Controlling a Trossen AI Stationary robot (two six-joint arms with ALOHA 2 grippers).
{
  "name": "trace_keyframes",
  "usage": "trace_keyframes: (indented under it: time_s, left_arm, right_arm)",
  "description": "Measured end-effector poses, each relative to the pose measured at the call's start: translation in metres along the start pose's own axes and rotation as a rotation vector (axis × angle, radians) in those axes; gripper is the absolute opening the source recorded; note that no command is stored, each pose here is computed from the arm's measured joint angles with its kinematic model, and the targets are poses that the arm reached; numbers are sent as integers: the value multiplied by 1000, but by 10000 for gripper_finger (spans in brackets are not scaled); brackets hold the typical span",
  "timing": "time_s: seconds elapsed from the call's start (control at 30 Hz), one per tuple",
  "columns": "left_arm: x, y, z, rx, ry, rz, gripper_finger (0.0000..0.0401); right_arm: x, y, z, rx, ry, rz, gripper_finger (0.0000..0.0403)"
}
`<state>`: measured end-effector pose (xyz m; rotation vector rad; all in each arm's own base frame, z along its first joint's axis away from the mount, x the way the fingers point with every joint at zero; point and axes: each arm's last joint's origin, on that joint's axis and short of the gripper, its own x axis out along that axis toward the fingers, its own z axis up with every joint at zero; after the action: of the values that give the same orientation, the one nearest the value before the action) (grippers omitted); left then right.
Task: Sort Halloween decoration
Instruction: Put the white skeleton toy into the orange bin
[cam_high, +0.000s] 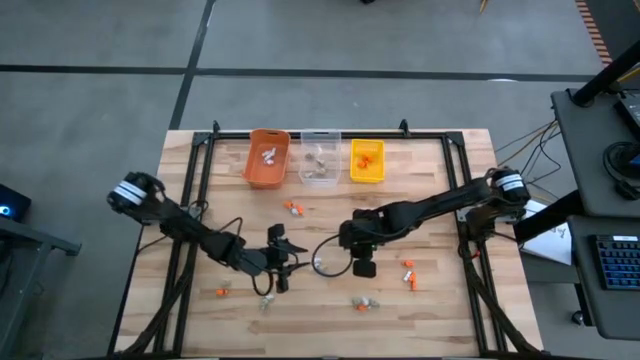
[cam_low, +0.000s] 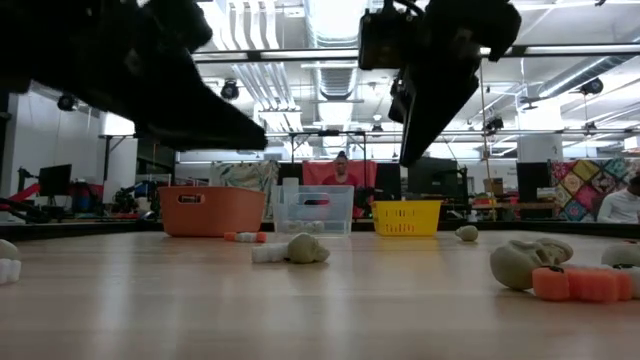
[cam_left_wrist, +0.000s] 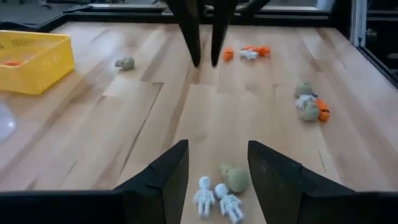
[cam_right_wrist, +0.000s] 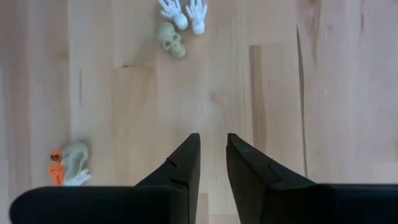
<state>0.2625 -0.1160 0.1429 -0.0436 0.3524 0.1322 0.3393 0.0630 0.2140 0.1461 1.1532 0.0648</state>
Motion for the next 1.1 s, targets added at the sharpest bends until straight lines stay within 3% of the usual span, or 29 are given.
trace_keyframes:
  time_s: [0.33, 0.6, 1.1]
  left_arm:
    - [30, 5, -31, -26, 69, 31, 149]
    - [42, 4, -37, -20, 101, 25, 149]
    - [47, 13, -51, 12, 203, 57, 149]
  right_arm:
    - [-3, -2, -6, 10, -94, 23, 65]
    - [12, -6, -21, 37, -83, 20, 66]
    - [12, -6, -18, 31, -108, 25, 63]
